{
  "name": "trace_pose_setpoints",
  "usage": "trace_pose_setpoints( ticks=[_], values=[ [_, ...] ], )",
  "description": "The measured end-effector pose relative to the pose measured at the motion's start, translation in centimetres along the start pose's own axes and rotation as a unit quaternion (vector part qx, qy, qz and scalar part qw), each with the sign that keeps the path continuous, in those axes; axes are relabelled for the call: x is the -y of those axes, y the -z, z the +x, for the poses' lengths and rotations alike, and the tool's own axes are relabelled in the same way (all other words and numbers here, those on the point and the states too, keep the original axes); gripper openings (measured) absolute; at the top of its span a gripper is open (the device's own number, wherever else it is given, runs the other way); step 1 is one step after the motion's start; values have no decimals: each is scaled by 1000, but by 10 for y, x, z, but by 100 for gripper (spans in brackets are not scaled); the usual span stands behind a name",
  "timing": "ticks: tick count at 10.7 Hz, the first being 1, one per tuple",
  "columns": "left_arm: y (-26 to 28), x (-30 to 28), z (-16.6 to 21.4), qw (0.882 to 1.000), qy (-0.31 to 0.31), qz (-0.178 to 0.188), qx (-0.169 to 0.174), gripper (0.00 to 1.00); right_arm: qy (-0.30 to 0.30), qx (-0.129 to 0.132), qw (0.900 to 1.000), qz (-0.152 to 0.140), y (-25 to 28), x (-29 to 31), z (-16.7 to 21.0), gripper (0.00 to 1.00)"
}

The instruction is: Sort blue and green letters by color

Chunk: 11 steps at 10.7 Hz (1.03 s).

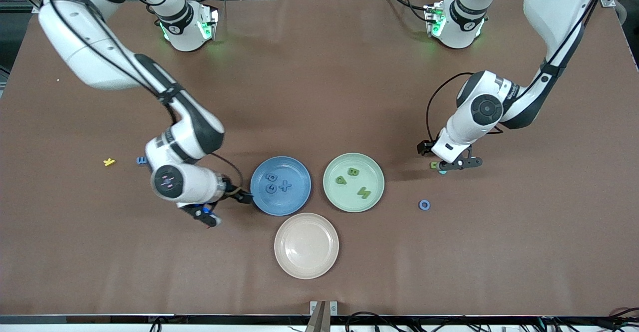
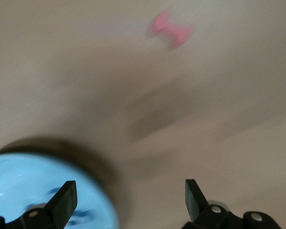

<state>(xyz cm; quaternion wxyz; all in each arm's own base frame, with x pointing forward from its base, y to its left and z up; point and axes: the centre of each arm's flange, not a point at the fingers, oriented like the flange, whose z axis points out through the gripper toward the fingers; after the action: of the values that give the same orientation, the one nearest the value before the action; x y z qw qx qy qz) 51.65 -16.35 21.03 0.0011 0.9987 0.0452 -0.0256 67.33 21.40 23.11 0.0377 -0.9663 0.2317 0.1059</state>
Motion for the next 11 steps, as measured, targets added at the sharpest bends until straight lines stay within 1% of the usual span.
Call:
trace_pose_setpoints(
  ticks=[2,3,4,5,6,7,9,11],
  values=[
    [-16,7,6,1000,-9,4,-3,93,52,19,998,-19,19,-64,46,100],
    [-21,9,9,1000,-11,4,-2,87,84,15,996,-36,29,-100,70,100],
    [-25,8,10,1000,-13,5,-2,86,114,6,992,-58,39,-139,95,100],
    [-27,5,11,1000,-13,4,-2,81,142,5,988,-64,48,-177,116,100],
    [-27,3,13,1000,-12,3,-3,80,162,9,985,-65,53,-210,130,100],
    [-27,1,15,1000,-12,2,-4,79,176,25,982,-68,54,-234,137,100],
    [-25,-1,20,1000,-10,-2,-7,77,180,52,979,-78,51,-252,137,100],
    [-26,-6,26,1000,-12,-7,-9,75,179,68,977,-89,41,-268,136,100]
  ],
)
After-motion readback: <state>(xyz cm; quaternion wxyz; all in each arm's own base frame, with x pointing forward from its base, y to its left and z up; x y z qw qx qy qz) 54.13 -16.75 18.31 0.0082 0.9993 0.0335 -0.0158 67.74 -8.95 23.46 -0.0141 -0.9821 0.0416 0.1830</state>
